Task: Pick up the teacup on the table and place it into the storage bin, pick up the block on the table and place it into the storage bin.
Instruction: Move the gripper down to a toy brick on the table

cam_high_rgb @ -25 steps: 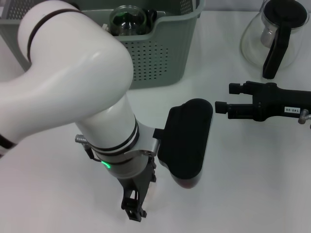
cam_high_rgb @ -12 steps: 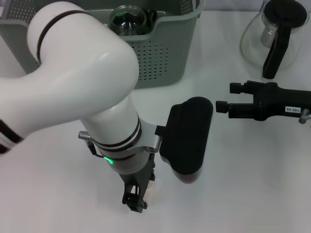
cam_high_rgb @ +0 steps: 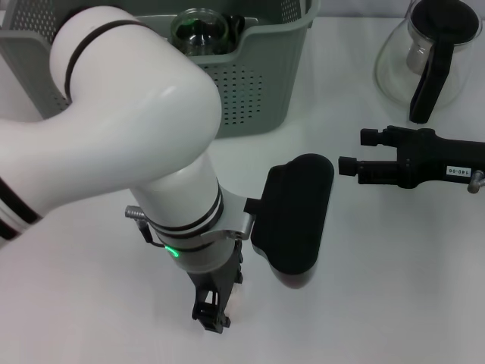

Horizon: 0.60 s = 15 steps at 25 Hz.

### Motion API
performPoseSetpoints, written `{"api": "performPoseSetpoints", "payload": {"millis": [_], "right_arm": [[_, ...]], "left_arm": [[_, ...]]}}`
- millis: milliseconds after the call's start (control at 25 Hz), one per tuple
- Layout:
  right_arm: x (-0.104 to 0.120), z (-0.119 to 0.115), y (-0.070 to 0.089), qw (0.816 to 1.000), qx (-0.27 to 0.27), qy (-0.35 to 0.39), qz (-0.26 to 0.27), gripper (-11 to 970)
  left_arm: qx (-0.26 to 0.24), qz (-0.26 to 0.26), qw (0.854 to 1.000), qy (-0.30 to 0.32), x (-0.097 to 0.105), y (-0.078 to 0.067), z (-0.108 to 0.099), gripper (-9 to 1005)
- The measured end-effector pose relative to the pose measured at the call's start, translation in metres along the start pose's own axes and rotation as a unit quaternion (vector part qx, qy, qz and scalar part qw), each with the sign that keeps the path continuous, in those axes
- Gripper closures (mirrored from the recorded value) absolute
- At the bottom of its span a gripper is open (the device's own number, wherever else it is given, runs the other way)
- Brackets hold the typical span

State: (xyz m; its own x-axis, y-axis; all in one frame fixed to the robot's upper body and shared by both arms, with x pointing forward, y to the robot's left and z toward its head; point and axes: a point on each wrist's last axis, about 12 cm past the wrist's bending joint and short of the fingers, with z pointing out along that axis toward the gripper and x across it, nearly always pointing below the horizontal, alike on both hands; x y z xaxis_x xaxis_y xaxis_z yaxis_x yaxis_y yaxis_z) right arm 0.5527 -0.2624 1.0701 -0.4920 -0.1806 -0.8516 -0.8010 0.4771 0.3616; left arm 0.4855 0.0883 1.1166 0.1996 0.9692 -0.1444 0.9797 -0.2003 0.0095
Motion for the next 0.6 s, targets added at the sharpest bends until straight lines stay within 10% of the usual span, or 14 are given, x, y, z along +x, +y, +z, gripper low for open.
{"api": "performPoseSetpoints", "payload": {"millis": [600], "right_arm": [[-0.0008,0.0002,-0.0001,1.0,0.0,0.0,-0.003,58]], "left_arm": [[0.001,0.003,1.0,0.004,-0.0001,-0.0013,0.0051,394]]}}
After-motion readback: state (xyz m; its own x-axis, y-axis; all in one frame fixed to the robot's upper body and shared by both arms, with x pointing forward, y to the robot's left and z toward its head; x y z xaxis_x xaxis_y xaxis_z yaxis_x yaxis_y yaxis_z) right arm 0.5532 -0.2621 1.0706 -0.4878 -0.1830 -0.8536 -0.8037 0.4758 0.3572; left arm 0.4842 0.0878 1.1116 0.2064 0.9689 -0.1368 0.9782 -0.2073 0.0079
